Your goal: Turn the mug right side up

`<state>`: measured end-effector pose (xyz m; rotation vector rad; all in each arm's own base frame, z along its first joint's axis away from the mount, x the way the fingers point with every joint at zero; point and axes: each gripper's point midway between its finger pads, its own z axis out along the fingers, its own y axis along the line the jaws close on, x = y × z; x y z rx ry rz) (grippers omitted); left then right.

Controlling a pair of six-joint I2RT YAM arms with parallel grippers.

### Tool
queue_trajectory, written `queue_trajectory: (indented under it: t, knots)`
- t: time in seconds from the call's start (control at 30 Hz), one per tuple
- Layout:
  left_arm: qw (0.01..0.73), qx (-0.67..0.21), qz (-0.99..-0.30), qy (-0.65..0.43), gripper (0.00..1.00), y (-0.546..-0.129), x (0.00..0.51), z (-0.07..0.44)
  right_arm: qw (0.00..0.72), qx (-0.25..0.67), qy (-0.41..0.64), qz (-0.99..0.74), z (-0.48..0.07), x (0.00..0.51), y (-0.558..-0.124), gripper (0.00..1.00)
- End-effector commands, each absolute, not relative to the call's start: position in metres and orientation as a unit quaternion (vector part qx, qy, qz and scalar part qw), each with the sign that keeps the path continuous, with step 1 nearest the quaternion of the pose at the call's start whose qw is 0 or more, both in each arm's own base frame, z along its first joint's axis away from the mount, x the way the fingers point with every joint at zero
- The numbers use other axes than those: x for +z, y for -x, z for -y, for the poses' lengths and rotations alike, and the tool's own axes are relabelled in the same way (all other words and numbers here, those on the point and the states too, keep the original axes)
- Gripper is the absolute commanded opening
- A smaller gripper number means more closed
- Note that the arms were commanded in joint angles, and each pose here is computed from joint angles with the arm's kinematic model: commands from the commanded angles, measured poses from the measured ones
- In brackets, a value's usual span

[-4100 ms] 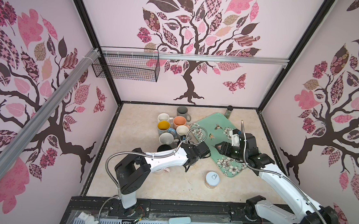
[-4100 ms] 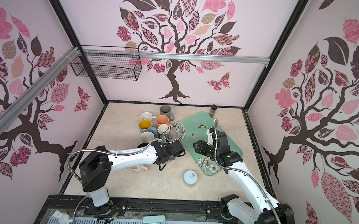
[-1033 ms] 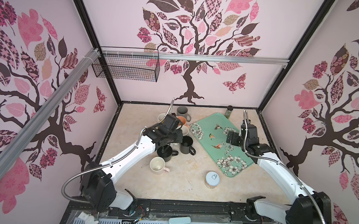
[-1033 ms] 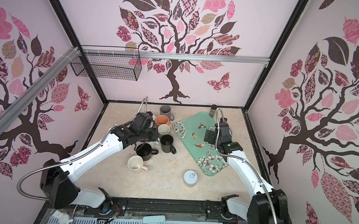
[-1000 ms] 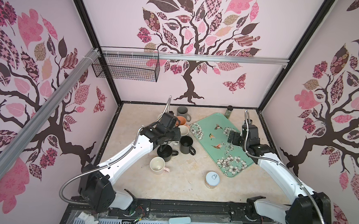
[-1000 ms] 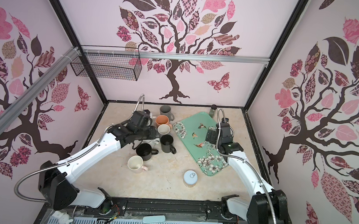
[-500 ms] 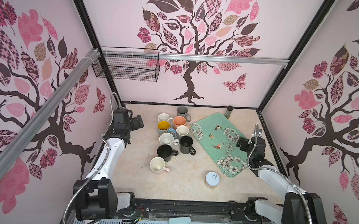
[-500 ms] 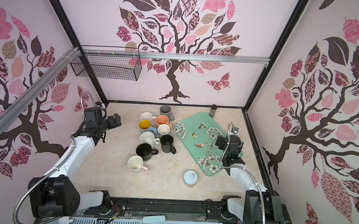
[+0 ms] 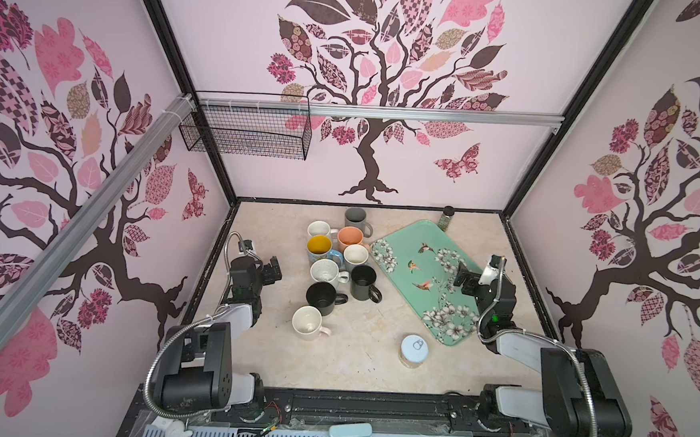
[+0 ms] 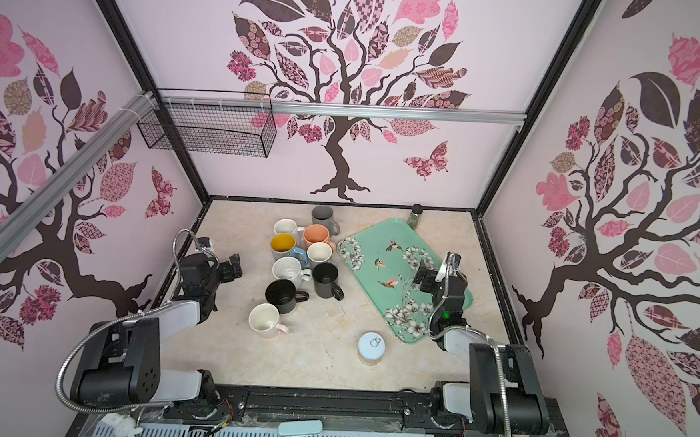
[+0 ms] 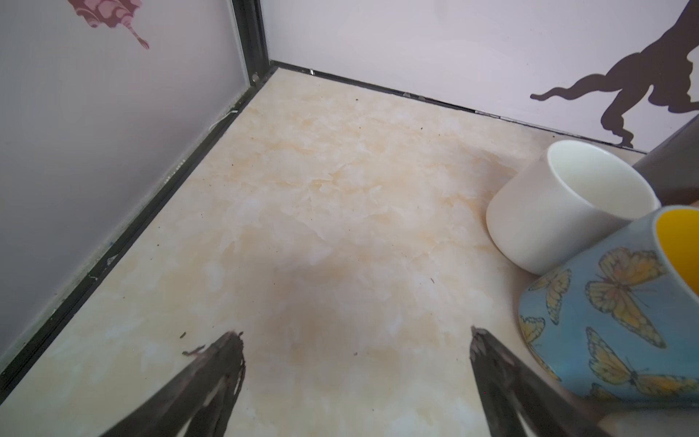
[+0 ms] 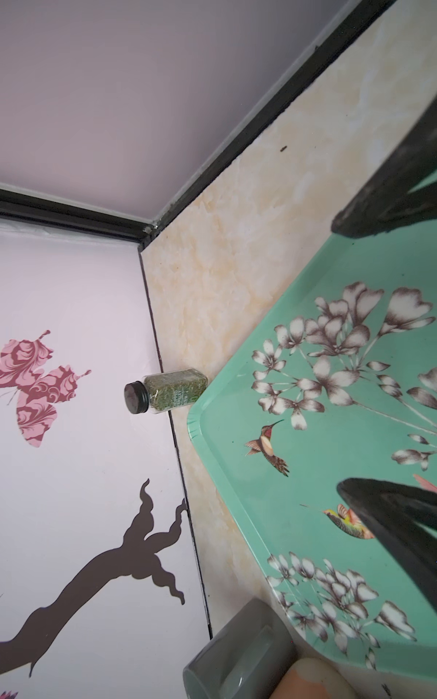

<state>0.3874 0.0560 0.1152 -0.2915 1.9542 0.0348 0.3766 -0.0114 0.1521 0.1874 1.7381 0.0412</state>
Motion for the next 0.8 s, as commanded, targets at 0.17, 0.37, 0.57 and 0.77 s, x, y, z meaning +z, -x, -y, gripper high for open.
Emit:
queue_trajectory:
  t: [0.17, 0.37, 0.57, 0.77]
  knots:
    - [0.604, 0.02, -0.787, 0.125, 0.96, -0.385, 0.119, -0.06, 0.669, 0.011, -0.088, -0.738, 0.016, 0.14, -0.363, 1.0]
    - [0.626, 0.049, -0.774, 0.077, 0.96, -0.391, 0.109, -0.035, 0.674, 0.009, -0.093, -0.733, 0.018, 0.126, -0.363, 1.0]
    - [0.591, 0.08, -0.797, 0.094, 0.96, -0.396, 0.102, -0.04, 0.627, 0.008, -0.083, -0.775, 0.014, 0.111, -0.385, 1.0]
    - [0.591, 0.076, -0.798, 0.091, 0.96, -0.396, 0.102, -0.038, 0.634, 0.009, -0.082, -0.769, 0.014, 0.113, -0.383, 1.0]
